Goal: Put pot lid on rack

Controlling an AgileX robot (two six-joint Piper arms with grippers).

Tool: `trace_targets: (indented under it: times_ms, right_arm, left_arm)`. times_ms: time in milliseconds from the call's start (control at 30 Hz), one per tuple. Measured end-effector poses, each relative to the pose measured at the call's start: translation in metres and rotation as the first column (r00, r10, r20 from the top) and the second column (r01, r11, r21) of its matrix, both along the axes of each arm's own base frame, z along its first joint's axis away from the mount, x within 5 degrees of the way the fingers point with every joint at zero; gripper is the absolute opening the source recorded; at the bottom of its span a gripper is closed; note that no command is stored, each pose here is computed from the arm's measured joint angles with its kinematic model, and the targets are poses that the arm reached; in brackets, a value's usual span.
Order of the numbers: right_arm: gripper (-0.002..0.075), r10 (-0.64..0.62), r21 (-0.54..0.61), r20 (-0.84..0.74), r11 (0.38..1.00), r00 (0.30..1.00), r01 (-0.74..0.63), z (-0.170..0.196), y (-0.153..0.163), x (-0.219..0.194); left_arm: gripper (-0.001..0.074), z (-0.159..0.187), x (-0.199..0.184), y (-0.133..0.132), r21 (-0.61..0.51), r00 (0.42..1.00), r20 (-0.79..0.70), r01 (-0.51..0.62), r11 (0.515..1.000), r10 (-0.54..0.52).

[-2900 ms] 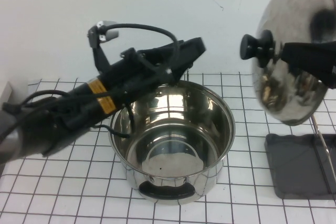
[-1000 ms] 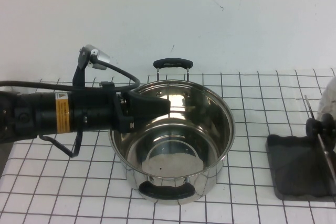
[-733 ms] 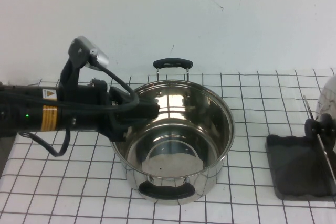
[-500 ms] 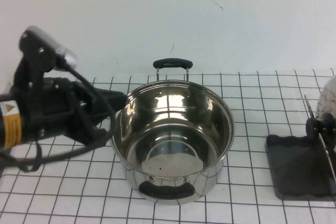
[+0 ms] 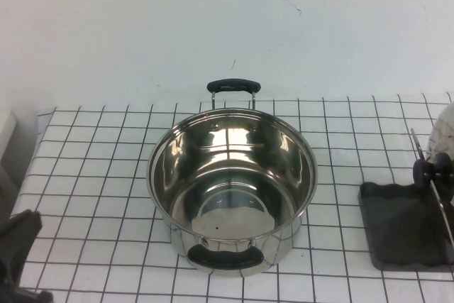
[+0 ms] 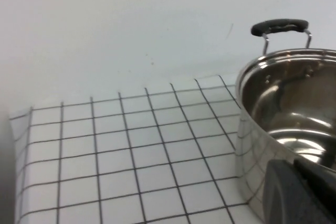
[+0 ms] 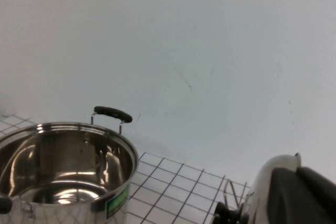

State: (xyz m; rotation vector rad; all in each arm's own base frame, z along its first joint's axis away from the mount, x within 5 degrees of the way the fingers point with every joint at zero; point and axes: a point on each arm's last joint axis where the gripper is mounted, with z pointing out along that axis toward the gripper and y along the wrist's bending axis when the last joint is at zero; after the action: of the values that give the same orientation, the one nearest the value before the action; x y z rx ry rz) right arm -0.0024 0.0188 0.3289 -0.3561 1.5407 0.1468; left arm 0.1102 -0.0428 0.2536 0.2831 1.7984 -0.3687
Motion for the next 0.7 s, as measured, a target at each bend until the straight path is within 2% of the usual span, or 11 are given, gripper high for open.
trace_targets:
  times_ms: [167,267,700]
  right_arm:
    - [-0.0001,0.024,0.021,-0.051,1.0,0.998,-0.023,-0.019,0.003,0.006]
    - [-0.0001,0.026,0.02,-0.079,1.0,0.997,-0.024,-0.027,0.003,0.01]
    - [-0.0002,0.027,0.017,-0.126,1.0,0.992,-0.025,-0.041,0.004,0.017]
  left_arm:
    - [-0.0001,-0.012,-0.023,0.014,-0.029,0.99,0.107,-0.092,0.995,0.095]
    - [-0.0001,-0.017,-0.032,0.016,-0.047,0.985,0.141,-0.09,0.995,0.096]
    - [-0.0001,-0.039,-0.046,-0.002,-0.054,0.988,0.074,0.138,0.989,-0.134]
